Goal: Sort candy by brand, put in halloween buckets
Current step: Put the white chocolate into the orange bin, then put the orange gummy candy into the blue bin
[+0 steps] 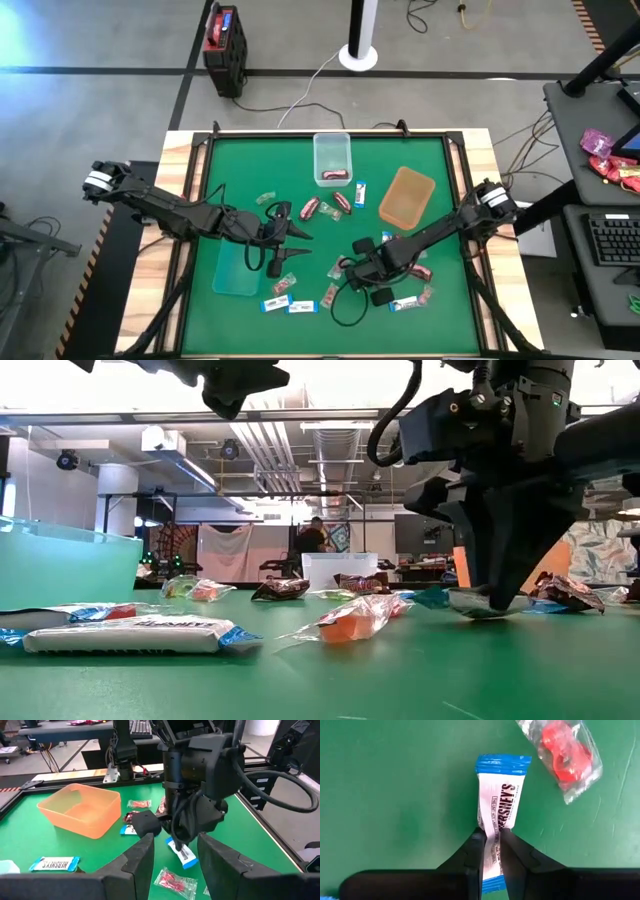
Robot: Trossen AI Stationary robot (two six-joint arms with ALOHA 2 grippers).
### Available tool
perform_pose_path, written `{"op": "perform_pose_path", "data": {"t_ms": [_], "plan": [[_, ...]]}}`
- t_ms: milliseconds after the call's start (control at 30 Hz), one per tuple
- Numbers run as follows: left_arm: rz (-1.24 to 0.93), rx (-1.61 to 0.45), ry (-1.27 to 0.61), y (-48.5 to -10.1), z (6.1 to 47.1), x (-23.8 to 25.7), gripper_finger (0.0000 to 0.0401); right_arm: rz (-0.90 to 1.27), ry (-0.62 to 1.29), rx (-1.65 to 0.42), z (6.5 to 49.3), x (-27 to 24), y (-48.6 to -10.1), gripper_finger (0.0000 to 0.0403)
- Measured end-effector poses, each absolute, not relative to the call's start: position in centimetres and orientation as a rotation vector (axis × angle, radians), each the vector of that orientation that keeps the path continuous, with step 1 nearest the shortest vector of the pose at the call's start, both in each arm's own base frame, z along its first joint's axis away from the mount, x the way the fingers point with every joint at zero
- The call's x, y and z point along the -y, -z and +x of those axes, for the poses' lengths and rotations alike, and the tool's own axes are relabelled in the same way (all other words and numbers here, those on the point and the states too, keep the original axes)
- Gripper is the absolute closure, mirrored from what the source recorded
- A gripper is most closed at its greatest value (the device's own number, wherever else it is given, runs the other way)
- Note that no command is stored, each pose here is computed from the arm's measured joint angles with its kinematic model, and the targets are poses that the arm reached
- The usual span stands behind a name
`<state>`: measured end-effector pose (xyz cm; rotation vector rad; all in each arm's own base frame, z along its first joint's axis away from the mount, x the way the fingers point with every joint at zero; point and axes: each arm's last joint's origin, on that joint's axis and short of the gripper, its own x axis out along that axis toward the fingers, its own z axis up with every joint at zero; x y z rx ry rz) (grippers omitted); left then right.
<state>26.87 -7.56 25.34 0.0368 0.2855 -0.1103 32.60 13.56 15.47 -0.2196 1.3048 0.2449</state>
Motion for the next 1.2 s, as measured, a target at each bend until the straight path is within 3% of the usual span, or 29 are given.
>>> {"op": "perform_pose_path", "data": {"t_ms": [233, 367, 500, 633, 833, 1200], "plan": [[0.067, -0.27, 0.114, -26.1, 27.0, 7.6, 0.0266, -0.12, -0.117, -1.201, 31.1, -11.0, -21.3, 0.0364], [0.113, -0.286, 0.12, -27.3, 27.3, 7.7, 0.0266, -0.072, 0.156, -1.149, 28.8, -7.0, -25.5, 0.0365], [0.146, -0.368, 0.119, -28.3, 27.4, 7.5, 0.0266, 0.133, 0.476, -1.184, 25.8, -2.0, -27.9, 0.0365], [0.169, -0.454, 0.093, -28.5, 27.2, 7.3, 0.0266, 0.39, 0.729, -1.248, 22.9, 1.8, -28.1, 0.0365], [0.177, -0.509, 0.049, -27.9, 27.0, 6.9, 0.0266, 0.535, 0.793, -1.359, 21.4, 4.0, -25.7, 0.0354], [0.139, -0.535, 0.037, -27.6, 26.9, 6.9, 0.0266, 0.545, 0.813, -1.374, 21.4, 4.2, -24.0, 0.0248]]}}
